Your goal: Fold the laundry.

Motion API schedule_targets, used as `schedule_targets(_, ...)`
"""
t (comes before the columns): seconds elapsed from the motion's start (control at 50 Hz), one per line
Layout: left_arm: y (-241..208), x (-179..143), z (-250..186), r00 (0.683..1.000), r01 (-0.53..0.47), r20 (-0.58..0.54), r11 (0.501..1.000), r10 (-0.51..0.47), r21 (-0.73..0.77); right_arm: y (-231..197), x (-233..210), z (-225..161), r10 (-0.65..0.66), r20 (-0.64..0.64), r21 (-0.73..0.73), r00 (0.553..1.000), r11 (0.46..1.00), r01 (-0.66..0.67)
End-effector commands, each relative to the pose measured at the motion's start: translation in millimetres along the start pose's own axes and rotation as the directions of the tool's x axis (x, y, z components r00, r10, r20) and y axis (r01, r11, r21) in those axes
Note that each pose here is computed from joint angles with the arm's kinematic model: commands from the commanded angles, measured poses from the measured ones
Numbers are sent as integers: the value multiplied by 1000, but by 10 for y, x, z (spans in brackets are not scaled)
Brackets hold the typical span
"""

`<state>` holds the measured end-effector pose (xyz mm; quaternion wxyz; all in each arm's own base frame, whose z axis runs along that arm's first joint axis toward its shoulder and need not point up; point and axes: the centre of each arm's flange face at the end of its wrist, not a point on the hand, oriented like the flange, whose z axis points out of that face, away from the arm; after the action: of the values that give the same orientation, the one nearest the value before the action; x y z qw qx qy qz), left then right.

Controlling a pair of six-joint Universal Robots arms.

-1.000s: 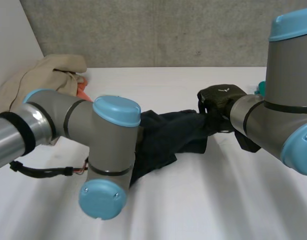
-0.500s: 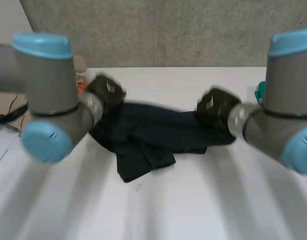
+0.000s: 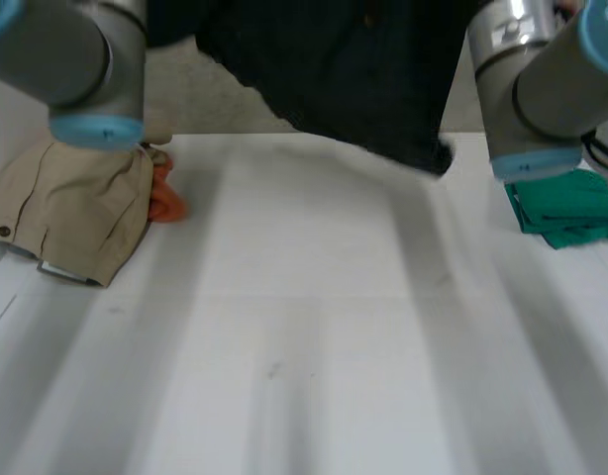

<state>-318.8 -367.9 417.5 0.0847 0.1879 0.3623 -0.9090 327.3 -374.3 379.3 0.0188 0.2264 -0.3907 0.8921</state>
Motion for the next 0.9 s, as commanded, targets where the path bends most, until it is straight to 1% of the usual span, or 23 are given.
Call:
schedule_targets(0.02,677,442,-581,988,-32,-158,980,1,-197,572,-267,-515,68,126,-236,990,971,-37)
schedule_targets(0.1,1018,717,-1140,960,-82,-280,926,-26,-368,877,-519,-962,122,238,-369,964,929,-27)
schedule_targets(0.12,1094,787,-1367,945,-113,-326,898,-36,-426,984,-615,-1166,146,283,-421,948,907,-14)
schedule_targets(0.18,1169,827,-1721,919,-172,-391,845,-47,-506,1081,-716,-1458,171,354,-488,920,872,26)
schedule_targets(0.2,1171,820,-1780,915,-183,-401,836,-49,-518,1106,-776,-1641,186,398,-530,898,846,60)
schedule_targets(0.32,1089,672,-2051,886,-260,-462,783,-39,-565,945,-759,-2022,265,465,-660,845,740,132)
schedule_targets(0.38,980,564,-2209,846,-342,-533,738,-28,-581,723,-643,-2109,310,467,-723,828,673,156)
schedule_targets(0.4,906,498,-2294,817,-389,-576,710,-28,-586,599,-558,-2129,328,469,-749,820,640,172)
schedule_targets(0.42,855,459,-2331,801,-413,-598,696,-29,-587,520,-507,-2142,340,470,-764,815,620,182)
schedule_targets(0.46,743,379,-2406,767,-456,-640,668,-39,-588,383,-400,-2133,348,473,-778,810,596,199)
schedule_targets(0.48,607,288,-2488,734,-493,-677,638,-60,-591,261,-287,-2133,358,481,-793,800,567,223)
schedule_targets(0.54,375,162,-2617,676,-542,-729,599,-105,-589,102,-129,-2159,363,519,-801,774,522,292)
schedule_targets(0.56,225,98,-2699,639,-568,-757,579,-138,-584,36,-63,-2228,380,556,-802,739,479,357)
schedule_targets(0.6,94,46,-2779,601,-591,-780,560,-174,-580,-10,-20,-2304,401,601,-788,692,442,429)
schedule_targets(0.62,-13,20,-2863,563,-609,-798,545,-214,-576,-39,1,-2345,412,626,-775,662,424,469)
schedule_targets(0.64,-51,16,-2917,537,-623,-809,533,-240,-572,-66,14,-2409,436,660,-751,612,402,523)
schedule_targets(0.66,-74,16,-2938,522,-629,-814,529,-254,-569,-69,13,-2419,438,678,-735,590,404,545)
schedule_targets(0.68,-81,50,-2972,495,-635,-823,531,-278,-561,-46,-2,-2425,435,697,-717,571,412,562)
schedule_targets(0.7,-62,80,-2975,486,-636,-827,535,-282,-556,6,-35,-2428,427,712,-702,557,419,576)
schedule_targets(0.78,166,228,-2809,506,-633,-828,549,-241,-546,193,-161,-2413,418,712,-702,564,420,575)
schedule_targets(0.82,302,318,-2628,540,-626,-821,564,-184,-538,314,-241,-2347,396,708,-705,585,437,558)
schedule_targets(0.84,382,363,-2462,573,-617,-808,578,-134,-534,352,-260,-2310,384,707,-705,594,444,552)
schedule_targets(0.9,488,410,-2169,637,-596,-769,602,-48,-531,506,-296,-2031,292,689,-700,664,508,502)
